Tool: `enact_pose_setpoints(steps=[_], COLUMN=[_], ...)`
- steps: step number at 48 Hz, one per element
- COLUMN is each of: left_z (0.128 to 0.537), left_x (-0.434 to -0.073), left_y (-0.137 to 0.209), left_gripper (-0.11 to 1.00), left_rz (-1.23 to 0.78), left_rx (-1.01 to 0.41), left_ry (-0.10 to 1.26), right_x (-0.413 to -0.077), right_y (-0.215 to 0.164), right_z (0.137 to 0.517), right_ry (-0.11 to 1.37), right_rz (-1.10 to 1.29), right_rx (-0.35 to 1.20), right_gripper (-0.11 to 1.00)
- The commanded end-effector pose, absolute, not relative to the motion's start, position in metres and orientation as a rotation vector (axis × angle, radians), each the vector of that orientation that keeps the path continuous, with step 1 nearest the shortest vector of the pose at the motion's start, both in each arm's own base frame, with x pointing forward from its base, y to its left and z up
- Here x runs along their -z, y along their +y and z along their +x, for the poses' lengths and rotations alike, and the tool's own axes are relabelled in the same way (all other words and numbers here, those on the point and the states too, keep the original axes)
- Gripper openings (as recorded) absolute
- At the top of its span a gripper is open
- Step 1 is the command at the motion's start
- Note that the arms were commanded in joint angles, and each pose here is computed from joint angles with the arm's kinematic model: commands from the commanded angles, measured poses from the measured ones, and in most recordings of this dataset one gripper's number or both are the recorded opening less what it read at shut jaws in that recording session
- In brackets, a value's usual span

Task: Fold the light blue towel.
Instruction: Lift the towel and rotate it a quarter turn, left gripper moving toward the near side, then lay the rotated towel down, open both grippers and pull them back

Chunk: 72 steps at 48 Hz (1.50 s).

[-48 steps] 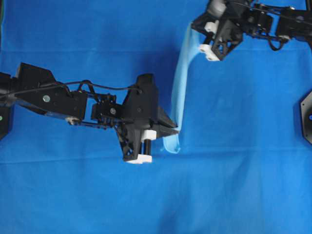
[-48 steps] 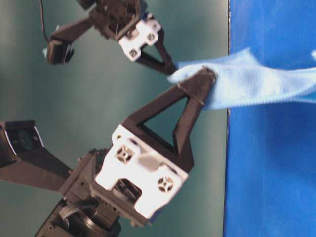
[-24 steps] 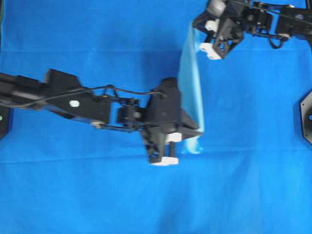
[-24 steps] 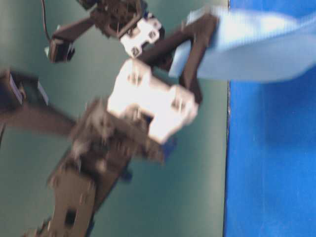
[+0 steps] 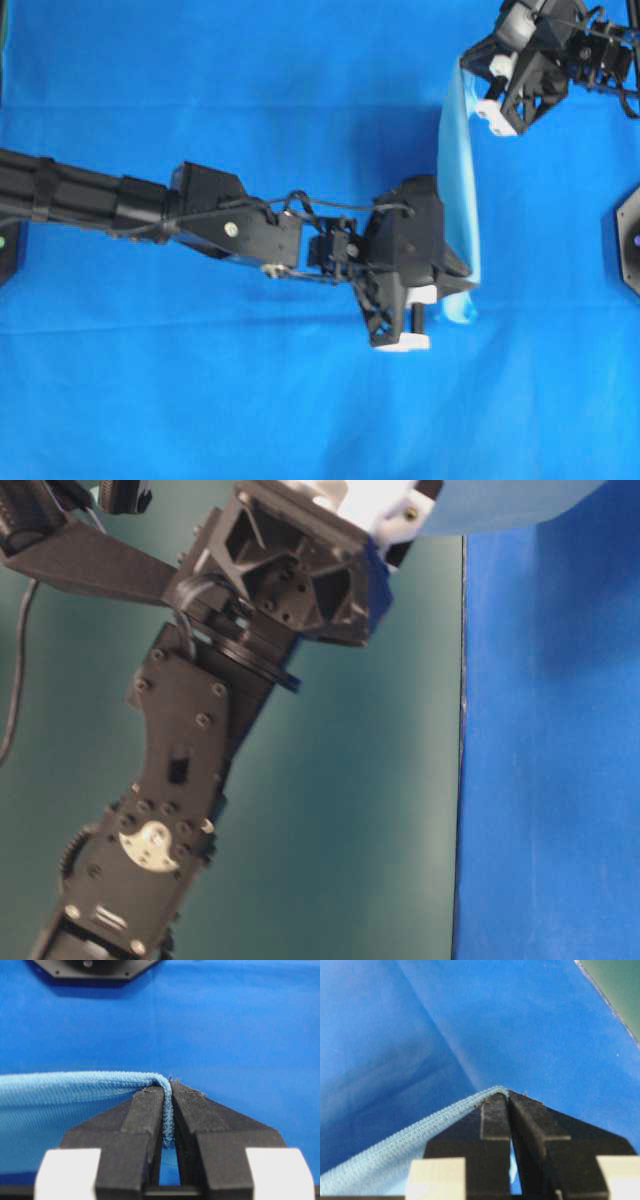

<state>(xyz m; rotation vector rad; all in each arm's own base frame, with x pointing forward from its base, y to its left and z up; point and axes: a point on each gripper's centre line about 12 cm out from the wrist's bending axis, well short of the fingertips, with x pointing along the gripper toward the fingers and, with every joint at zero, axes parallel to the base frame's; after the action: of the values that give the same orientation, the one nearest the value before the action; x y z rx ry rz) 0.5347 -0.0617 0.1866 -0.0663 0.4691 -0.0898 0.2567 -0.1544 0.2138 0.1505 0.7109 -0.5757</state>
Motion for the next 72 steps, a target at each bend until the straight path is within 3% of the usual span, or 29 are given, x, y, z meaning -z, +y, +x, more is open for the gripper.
enact_pose_setpoints(steps=[1,14,27,54,58,64,67,70,72], left_z=[0.519,0.463,0.425,0.425,0.425,0.421,0.417,0.413,0.409], left_x=[-0.200,-0.159,-0.137,-0.115,-0.116,-0.114,-0.113,-0.114,-0.116], left_y=[-0.088,-0.082,-0.083,-0.075,-0.075,-0.074,-0.073,-0.073,-0.072], left_gripper=[0.02,0.02,0.02,0.04,0.18,0.55,0.74,0.87,0.89], left_rz=[-0.072,-0.245,-0.327,-0.328,-0.328,-0.324,-0.322,-0.320,-0.319], left_rx=[0.139,0.091,0.084,0.055,0.056,0.054,0.052,0.049,0.046], left_ry=[0.455,0.525,0.506,0.548,0.546,0.560,0.575,0.595,0.610], right_x=[-0.217,-0.189,-0.180,-0.160,-0.159,-0.159,-0.159,-0.158,-0.159], right_y=[-0.162,-0.174,-0.179,-0.179,-0.177,-0.176,-0.176,-0.176,-0.176], right_z=[0.266,0.321,0.369,0.378,0.379,0.380,0.380,0.379,0.379], right_ry=[0.693,0.690,0.679,0.721,0.723,0.723,0.723,0.725,0.727], right_rz=[0.146,0.129,0.046,0.046,0.043,0.042,0.042,0.041,0.042], right_rx=[0.576,0.495,0.419,0.401,0.396,0.393,0.393,0.392,0.394], right_gripper=[0.02,0.02,0.02,0.03,0.10,0.49,0.63,0.65,0.62])
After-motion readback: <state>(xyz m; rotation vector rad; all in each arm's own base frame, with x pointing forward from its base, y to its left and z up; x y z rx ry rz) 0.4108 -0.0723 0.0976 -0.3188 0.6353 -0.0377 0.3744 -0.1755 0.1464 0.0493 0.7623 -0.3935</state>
